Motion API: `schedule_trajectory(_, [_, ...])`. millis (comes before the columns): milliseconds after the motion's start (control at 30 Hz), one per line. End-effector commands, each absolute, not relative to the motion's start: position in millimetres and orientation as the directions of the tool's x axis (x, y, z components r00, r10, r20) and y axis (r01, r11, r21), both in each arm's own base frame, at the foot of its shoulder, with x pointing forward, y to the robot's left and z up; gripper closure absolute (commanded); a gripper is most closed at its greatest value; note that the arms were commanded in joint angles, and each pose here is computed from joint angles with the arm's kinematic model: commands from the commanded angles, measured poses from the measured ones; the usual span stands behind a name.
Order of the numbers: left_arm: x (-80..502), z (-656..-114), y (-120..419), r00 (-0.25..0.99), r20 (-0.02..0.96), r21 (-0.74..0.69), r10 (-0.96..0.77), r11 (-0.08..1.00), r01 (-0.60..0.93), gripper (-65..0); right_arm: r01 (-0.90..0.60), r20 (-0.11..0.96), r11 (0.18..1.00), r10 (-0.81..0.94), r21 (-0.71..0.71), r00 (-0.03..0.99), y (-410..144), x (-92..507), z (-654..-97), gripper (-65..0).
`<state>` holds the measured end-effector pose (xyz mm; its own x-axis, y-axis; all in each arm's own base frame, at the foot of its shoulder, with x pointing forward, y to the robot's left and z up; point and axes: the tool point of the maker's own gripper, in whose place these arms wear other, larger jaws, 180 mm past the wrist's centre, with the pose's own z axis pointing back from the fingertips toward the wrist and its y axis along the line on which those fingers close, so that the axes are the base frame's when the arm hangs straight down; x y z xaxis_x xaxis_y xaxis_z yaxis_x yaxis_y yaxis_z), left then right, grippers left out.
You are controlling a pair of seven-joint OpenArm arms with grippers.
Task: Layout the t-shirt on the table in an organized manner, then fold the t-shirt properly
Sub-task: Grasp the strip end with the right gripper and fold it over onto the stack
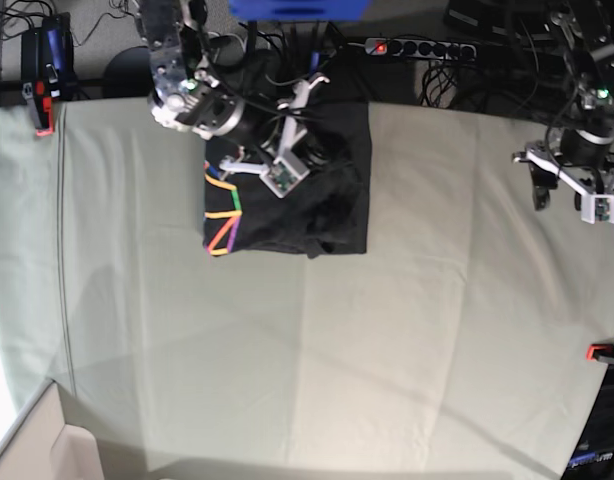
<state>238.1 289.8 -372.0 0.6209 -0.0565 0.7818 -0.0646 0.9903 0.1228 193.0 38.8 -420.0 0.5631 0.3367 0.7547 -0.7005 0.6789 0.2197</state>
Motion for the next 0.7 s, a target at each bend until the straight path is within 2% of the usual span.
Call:
schedule_trajectory(0, [243.9,-359.0,293.5,0.584,0.809,0.136,-0.073,0.989,-0.065,-37.1,-0.704,0.782,0.672,0.303,0.230,0.545,44.3,194.5,-409.5,0.0])
schedule_trajectory(233, [243.2,-359.7,293.9,0.586,0.807,0.137,-0.074,0.989,-0.064,-37.1,-0.732,0.773,0.636,0.326,0.246,0.544,54.8,177.3,-412.4,0.0])
schedule_trajectory(500, [244.5,-358.4,293.9,0.582,0.810,0.137,-0.074,0.988,-0.064,-37.1,-0.840,0.769,0.479,0.426,0.255,0.476,87.5,135.5,-413.1,0.0])
schedule_trajectory(667, [244.7,-357.9,293.8,0.581,0.810,0.138,-0.075,0.988,-0.064,-37.1,-0.844,0.773,0.473,0.426,0.253,0.470,90.1,136.3,-411.9,-1.0])
